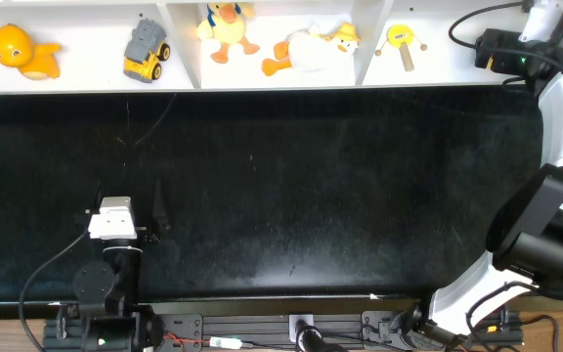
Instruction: Store Toys
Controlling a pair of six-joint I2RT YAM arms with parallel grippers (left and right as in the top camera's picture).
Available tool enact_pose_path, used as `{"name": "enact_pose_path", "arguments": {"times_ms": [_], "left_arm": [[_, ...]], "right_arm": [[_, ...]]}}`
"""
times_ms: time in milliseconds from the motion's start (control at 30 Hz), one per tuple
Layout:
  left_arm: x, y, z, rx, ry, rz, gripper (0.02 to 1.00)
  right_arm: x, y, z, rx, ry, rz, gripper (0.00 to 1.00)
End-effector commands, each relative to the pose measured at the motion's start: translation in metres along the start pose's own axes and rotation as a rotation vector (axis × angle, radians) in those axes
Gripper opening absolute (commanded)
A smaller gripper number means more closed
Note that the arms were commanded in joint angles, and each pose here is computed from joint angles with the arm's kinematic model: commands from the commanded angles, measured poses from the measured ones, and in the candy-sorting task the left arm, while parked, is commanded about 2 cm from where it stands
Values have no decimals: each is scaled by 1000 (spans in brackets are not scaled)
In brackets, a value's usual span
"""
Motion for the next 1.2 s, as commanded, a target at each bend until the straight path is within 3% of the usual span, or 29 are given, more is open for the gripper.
{"name": "enact_pose_path", "arguments": {"times_ms": [33, 167, 600, 833, 1033, 1200], "left_arm": [[0, -1, -2, -21, 12, -10, 998], [0, -1, -2, -21, 12, -10, 998], [0, -1, -2, -21, 12, -10, 998], [0, -1, -2, -21, 12, -10, 998], [0, -1, -2, -21, 12, -10, 998], [0, -1, -2, -21, 12, -10, 998]], "right_arm": [[-16, -2, -12, 17, 101, 20, 993], [-37, 16, -17, 12, 198, 44, 996], [-65, 162, 5, -14, 180, 20, 996], [-87, 189, 79, -202, 26, -228, 993], [-122, 217, 92, -194, -40, -419, 996], [-142, 237, 104, -230, -100, -556, 996]]}}
Point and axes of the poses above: each gripper's point midway between its finger pads, its own x axis out along the fingers, its own z axis along the line the jaws close on, y = z × x, the point moved 2 cm from there along -x, back along the fingers, and after that the axes turned 8 degrees about x, right-handed, at the moved point
